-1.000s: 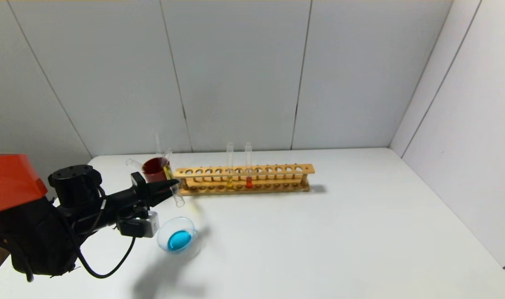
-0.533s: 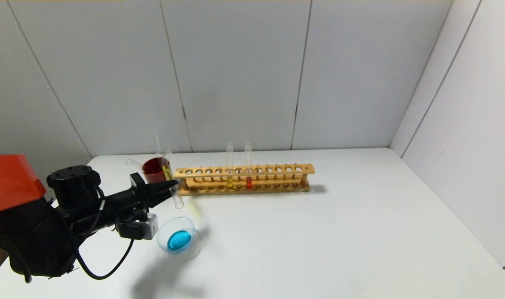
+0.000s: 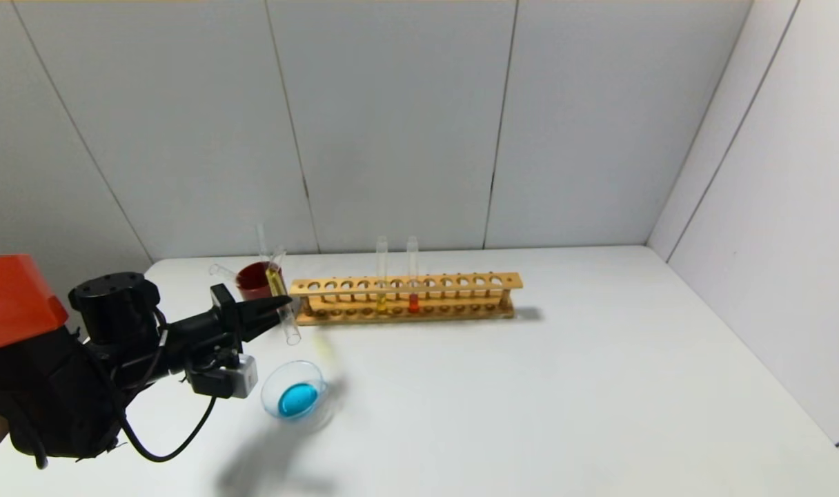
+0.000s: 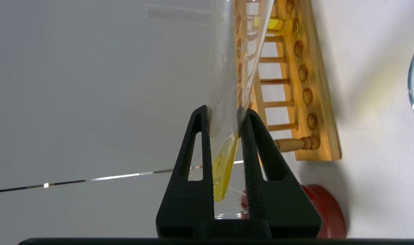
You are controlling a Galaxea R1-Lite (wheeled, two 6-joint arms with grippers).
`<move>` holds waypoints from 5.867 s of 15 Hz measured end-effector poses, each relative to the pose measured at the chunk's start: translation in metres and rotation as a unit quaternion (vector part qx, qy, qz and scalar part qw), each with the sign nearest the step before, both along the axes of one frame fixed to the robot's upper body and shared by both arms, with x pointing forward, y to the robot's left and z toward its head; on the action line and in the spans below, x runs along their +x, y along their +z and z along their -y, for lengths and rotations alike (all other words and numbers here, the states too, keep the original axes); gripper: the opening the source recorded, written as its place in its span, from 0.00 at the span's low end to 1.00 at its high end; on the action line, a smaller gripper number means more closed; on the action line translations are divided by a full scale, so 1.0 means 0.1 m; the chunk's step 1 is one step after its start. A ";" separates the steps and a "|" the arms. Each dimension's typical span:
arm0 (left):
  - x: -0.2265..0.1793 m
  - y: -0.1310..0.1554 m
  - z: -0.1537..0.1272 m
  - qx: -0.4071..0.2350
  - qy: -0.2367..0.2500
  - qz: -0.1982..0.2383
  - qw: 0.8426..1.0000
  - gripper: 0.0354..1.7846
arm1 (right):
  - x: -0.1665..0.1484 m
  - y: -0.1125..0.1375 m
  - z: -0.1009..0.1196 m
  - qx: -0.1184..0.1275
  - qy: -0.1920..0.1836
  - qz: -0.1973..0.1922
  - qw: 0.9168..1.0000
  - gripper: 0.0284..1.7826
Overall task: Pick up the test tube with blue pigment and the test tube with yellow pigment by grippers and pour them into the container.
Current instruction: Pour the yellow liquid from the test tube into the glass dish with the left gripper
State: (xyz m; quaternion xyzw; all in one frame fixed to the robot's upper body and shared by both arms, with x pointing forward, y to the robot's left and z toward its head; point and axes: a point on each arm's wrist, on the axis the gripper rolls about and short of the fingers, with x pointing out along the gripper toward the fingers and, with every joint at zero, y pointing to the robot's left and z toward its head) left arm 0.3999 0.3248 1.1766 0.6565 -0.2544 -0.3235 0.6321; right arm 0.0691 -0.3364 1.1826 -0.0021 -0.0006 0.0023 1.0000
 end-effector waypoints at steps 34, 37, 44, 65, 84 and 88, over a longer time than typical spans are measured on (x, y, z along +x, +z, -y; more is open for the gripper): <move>-0.05 -0.08 -0.32 0.041 0.006 0.055 0.998 0.15 | 0.00 0.00 0.00 0.000 0.000 0.000 1.000 0.98; -0.04 -0.09 -0.32 0.041 0.008 0.055 0.998 0.15 | 0.00 0.00 0.00 0.000 0.000 0.000 1.000 0.98; 0.00 -0.06 -0.33 0.045 0.019 0.064 0.997 0.15 | 0.00 0.00 0.00 0.000 0.000 0.000 1.000 0.98; 0.12 0.05 -0.28 0.058 -0.017 0.115 0.992 0.15 | 0.00 0.00 0.00 0.000 0.000 0.000 1.000 0.98; 0.19 0.13 -0.26 0.093 -0.029 0.177 0.979 0.15 | 0.00 0.00 0.00 0.000 0.000 0.000 1.000 0.98; 0.23 0.17 -0.26 0.103 -0.036 0.201 0.973 0.15 | 0.00 0.00 0.00 0.000 0.000 0.000 1.000 0.98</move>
